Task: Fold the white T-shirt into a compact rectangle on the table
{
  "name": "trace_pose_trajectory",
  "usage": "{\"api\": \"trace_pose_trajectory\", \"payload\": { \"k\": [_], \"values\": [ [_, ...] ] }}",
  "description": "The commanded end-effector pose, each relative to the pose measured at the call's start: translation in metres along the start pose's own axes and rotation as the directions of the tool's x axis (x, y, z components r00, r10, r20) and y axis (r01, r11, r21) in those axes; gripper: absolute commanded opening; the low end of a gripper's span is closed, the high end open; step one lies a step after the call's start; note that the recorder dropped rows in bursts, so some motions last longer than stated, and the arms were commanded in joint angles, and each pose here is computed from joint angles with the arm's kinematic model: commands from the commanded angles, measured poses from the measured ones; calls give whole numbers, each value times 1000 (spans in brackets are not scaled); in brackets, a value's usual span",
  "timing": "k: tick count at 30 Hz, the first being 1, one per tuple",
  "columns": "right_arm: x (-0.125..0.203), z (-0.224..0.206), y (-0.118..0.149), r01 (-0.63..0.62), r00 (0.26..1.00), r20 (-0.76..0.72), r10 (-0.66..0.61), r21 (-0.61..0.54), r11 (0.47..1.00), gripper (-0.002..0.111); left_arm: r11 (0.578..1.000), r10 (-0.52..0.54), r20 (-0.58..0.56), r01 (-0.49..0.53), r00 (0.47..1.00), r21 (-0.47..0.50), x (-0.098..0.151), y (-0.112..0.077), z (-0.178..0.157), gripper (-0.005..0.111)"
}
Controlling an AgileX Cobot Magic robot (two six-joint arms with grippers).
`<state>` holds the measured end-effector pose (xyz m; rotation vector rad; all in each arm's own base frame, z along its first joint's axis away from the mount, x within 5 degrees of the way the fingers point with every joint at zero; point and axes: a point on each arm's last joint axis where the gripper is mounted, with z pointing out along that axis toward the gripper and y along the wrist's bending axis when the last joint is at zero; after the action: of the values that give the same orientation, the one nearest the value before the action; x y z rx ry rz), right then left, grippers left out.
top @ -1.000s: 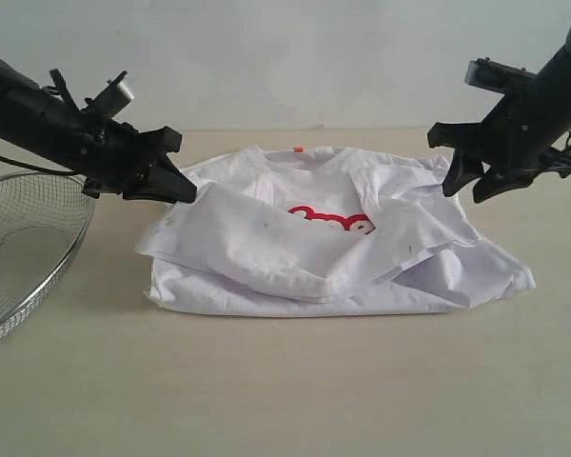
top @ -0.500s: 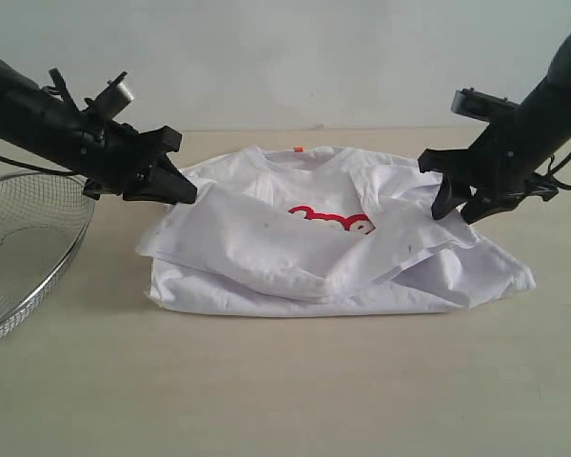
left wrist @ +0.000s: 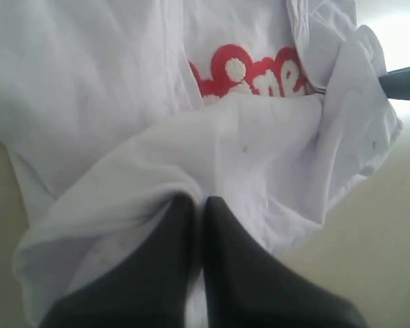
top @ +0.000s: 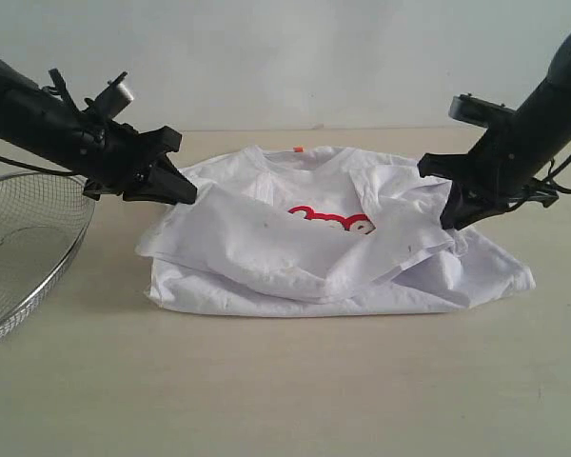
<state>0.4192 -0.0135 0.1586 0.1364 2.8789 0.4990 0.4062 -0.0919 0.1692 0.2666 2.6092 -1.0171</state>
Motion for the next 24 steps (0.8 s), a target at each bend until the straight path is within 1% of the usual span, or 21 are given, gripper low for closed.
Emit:
{"api": "trace_pose_trajectory", "payload": {
  "k": [1, 5, 7, 9, 16, 20, 24],
  "values": [
    [-1, -3, 1, -7, 1000, 2, 7, -8, 1000, 0, 1000, 2, -4, -2, 1000, 5, 0, -1, -2, 5],
    [-8, -12, 9, -60, 994, 88, 67, -71, 996, 0, 1000, 3, 7, -3, 1000, -1, -2, 0, -4, 5],
    [-13, -19, 11, -67, 986, 147, 77, -73, 995, 0, 1000, -3, 25, 4, 1000, -5, -6, 0, -6, 5],
    [-15, -21, 11, -84, 980, 175, 95, -71, 994, 0, 1000, -4, 43, 5, 999, -8, -10, 0, -9, 5],
    [-20, -24, 9, -113, 963, 240, 124, -61, 992, 0, 1000, -6, 116, 7, 993, -13, -26, 0, -21, 5],
    [-23, -26, 7, -134, 953, 265, 145, -57, 989, 0, 1000, -1, 135, 4, 991, -22, -30, 0, -23, 5],
    [-25, -31, -5, -188, 935, 294, 197, -57, 980, 0, 999, 1, 148, 4, 989, -35, -31, 1, -23, 5]
  ]
}}
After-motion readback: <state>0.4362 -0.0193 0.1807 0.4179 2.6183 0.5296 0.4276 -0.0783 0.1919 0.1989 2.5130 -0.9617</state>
